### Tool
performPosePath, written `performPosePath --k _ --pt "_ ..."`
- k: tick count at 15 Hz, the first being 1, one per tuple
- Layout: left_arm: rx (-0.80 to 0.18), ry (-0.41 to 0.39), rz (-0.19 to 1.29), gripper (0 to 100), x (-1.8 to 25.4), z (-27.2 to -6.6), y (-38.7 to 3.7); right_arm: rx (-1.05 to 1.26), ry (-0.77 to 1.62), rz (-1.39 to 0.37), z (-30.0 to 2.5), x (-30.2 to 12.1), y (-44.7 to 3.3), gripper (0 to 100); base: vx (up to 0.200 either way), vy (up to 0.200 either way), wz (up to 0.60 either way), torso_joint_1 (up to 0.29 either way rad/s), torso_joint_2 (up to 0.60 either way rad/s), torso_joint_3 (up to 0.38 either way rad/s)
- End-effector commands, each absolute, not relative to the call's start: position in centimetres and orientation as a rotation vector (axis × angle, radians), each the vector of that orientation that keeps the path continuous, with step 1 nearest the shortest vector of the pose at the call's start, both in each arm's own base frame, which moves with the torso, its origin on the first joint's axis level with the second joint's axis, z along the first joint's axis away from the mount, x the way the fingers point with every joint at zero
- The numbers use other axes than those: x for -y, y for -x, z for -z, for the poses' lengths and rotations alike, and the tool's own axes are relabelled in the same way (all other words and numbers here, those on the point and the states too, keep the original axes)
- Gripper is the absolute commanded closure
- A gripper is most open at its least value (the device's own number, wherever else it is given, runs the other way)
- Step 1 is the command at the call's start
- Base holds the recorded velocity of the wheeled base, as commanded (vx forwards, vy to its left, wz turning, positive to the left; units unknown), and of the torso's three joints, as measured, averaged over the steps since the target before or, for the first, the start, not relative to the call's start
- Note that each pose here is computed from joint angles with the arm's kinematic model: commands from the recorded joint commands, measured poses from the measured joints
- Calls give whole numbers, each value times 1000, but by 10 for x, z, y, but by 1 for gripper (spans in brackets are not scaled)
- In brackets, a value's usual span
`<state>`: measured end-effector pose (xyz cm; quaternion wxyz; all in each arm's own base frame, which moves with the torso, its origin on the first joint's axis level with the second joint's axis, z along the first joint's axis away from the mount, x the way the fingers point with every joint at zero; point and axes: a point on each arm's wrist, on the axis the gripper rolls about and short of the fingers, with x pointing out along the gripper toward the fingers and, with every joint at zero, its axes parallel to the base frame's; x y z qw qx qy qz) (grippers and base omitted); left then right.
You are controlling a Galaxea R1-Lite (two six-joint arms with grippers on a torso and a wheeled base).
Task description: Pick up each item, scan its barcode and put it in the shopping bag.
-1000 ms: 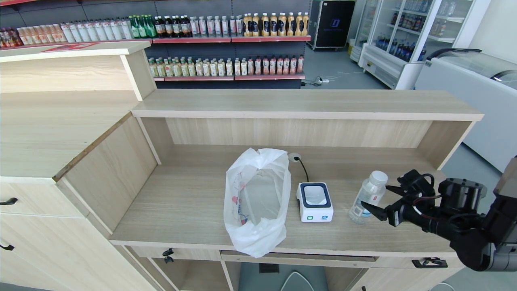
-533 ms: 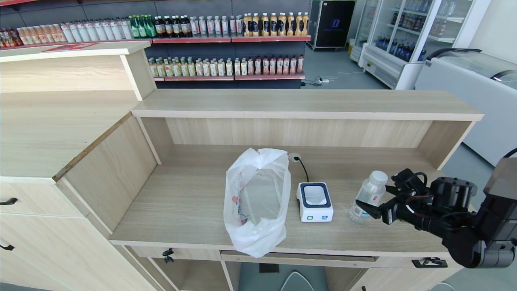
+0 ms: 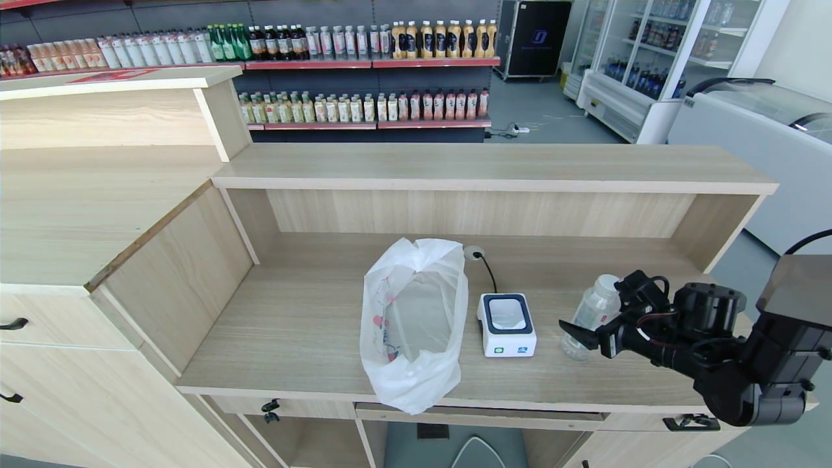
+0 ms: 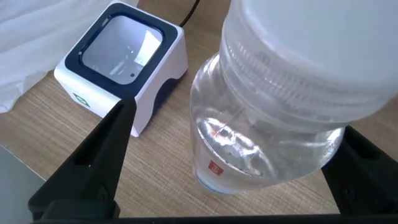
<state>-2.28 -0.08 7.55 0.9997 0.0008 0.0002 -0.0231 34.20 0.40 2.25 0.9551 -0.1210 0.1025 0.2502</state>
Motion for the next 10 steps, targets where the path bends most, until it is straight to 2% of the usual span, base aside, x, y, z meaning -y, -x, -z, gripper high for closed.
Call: performPosePath --k 1,6,7,10 --pt "-1 -2 46 0 1 -76 23 -203 247 -510 -22 -5 -345 0 0 0 0 0 0 0" --pt "-1 -2 46 0 1 -76 23 -210 240 -518 -18 -7 -347 0 0 0 0 0 0 0" --pt "-1 -2 48 0 1 -76 23 -209 236 -519 -17 -8 -348 100 0 0 0 0 0 0" --pt "-1 -2 46 0 1 -76 23 -206 237 -530 -16 -12 -350 100 0 0 0 0 0 0"
